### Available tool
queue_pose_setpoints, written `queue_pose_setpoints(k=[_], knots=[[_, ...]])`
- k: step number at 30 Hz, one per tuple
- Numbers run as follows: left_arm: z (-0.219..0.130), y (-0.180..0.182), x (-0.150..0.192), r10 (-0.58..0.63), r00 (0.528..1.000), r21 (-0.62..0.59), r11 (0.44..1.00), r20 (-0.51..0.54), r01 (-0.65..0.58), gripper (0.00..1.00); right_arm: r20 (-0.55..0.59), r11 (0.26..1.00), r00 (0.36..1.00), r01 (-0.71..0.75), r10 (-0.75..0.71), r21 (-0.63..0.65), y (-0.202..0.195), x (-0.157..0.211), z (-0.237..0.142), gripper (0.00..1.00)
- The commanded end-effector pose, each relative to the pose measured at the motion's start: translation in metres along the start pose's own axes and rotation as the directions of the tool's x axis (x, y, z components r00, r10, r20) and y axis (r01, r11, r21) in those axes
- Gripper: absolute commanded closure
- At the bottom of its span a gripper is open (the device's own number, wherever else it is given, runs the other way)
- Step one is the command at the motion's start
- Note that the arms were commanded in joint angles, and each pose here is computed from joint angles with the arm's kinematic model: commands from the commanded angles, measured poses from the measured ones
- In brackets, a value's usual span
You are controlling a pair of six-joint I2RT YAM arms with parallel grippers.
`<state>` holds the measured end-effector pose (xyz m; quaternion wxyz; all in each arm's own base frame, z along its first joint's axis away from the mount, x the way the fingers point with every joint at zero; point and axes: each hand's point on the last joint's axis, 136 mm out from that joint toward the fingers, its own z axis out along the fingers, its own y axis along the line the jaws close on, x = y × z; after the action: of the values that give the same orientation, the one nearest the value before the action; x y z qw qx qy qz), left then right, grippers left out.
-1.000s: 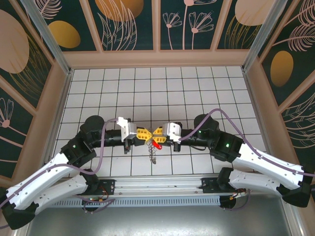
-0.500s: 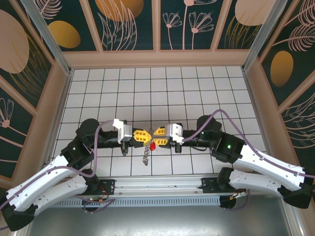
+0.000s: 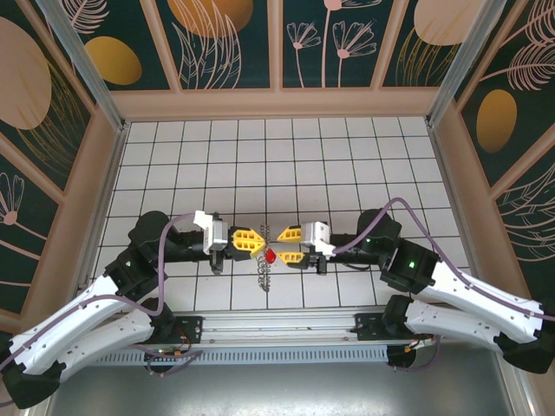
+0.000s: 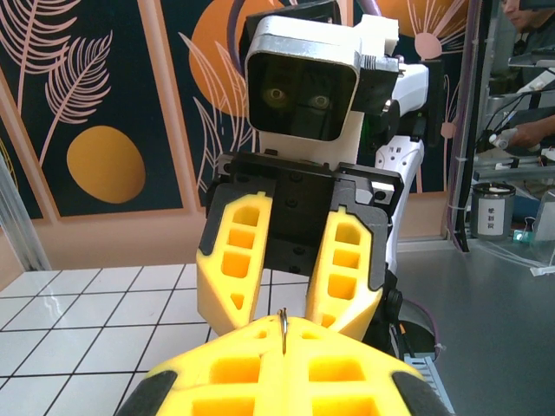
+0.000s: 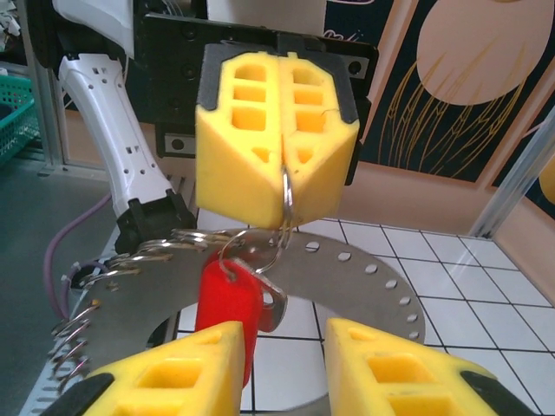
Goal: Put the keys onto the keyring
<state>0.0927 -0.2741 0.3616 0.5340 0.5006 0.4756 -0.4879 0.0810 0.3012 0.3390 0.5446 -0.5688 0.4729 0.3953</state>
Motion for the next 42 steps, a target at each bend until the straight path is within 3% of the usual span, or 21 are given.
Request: queue_pose_setpoints(k=[1,12,20,26,35,42], knots=[[-0.003,-0.004,-0.018,0.044,0.998,0.001,0.999,0.048,-0.044,1.00,0.074,0.999,0.997,-0.014,0.016,-0.030,0.007,-0.015,-0.008,0.66],[-0.003,-0.004,-0.020,0.042,0.998,0.008,0.999,0.053,-0.042,1.00,0.049,0.997,0.997,-0.049,0.051,-0.053,0.004,-0.003,0.011,0.48],[-0.002,-0.004,-0.019,0.040,0.998,0.010,0.999,0.054,-0.040,1.00,0.042,0.998,0.998,-0.053,0.055,-0.041,-0.001,0.002,0.018,0.45],[-0.001,-0.003,-0.017,0.038,0.998,0.007,0.999,0.048,-0.038,1.00,0.058,0.997,0.997,-0.050,0.054,-0.065,0.003,0.002,0.019,0.50],[-0.001,-0.002,-0.014,0.037,0.998,0.002,0.999,0.044,-0.037,1.00,0.055,0.993,0.997,-0.056,0.061,-0.101,0.008,0.003,0.023,0.73],[-0.001,-0.001,-0.012,0.032,0.999,-0.005,0.999,0.037,-0.032,1.00,0.058,0.991,0.996,-0.057,0.065,-0.120,0.011,0.004,0.023,0.67]])
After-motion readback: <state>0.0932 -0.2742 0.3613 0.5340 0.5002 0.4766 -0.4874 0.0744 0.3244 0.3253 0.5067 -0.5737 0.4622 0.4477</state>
